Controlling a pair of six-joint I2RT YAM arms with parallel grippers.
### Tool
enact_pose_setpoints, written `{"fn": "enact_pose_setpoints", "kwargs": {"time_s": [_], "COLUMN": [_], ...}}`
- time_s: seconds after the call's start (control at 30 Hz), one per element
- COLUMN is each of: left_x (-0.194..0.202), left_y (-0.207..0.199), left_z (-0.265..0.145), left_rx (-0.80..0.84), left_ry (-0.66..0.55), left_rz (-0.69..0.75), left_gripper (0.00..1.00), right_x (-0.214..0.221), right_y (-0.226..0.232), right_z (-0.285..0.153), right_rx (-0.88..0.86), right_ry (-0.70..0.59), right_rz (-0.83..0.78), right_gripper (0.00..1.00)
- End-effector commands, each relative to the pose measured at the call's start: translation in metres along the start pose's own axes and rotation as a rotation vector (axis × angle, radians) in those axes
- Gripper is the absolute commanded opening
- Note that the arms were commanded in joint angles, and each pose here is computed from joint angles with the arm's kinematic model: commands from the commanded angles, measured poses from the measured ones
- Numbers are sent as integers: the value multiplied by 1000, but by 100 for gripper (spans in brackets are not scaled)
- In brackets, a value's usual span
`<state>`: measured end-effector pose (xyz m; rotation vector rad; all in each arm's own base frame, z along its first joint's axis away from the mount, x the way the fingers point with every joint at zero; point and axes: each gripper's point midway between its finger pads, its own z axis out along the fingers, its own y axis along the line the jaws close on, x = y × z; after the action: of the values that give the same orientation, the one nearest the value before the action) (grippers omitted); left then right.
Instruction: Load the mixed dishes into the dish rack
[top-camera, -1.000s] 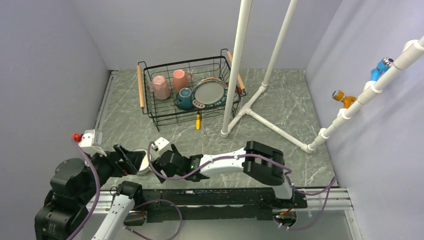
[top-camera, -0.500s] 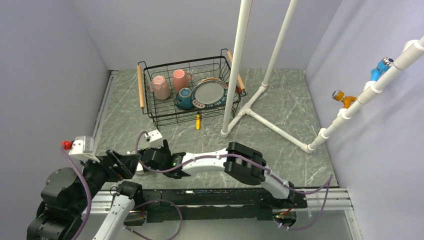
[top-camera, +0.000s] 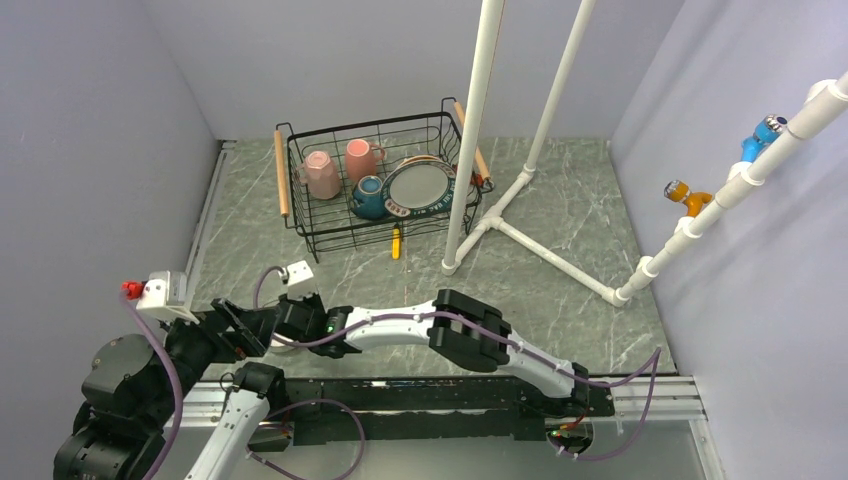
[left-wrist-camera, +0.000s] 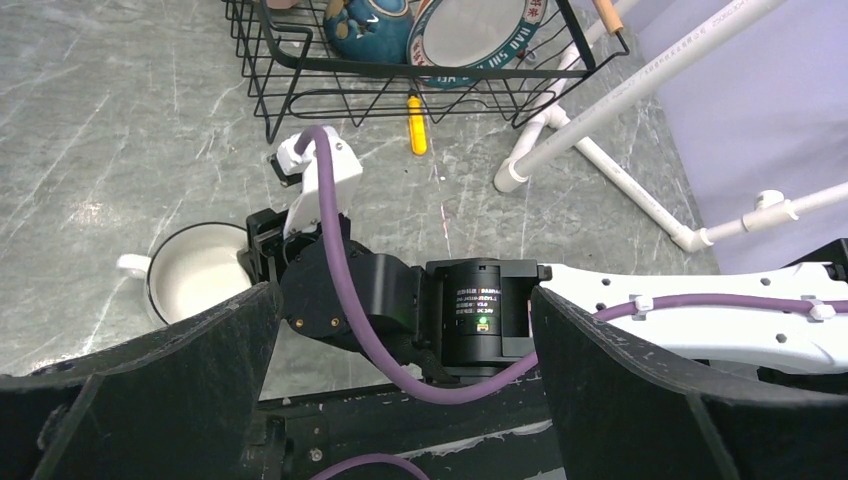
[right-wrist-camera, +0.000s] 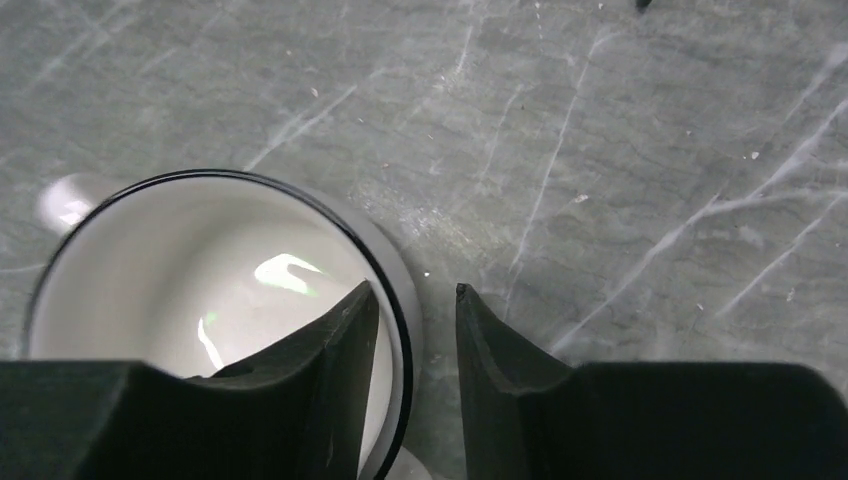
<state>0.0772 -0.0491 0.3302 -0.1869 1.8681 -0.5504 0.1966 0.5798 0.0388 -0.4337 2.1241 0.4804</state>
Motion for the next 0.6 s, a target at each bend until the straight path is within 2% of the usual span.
{"fn": "enact_pose_setpoints", "kwargs": {"time_s": [0.0,0.03,0.07,0.17,0.37,0.57], "left_x": [-10,-10,-10,-11,-13,-6], "left_y": [-2,-2,-2,-2,-4,-15], "left_z": [4,4,4,5,9,20], "left_rx": [-4,-7,-9,-9,0,57], "left_ry": [-24,-24,-25,-23,-31,7], "left_rz": [-8,-10,-11,-15,-33,-77], "left_gripper": [99,99,99,99,99,99], "right_x": [17,14,12,2,-6,-57], "right_y": [-21,-22,-25,-31,-64,-117], "right_z": [4,1,-3,-16,-49,-113], "right_rx": [72,74,77,43,-11,-37], "right_ry": [25,22,19,-24,-73,-252], "right_rz": [-57,-57,-54,-28,-32,-31], "right_gripper": [30,19,12,0,0,0]}}
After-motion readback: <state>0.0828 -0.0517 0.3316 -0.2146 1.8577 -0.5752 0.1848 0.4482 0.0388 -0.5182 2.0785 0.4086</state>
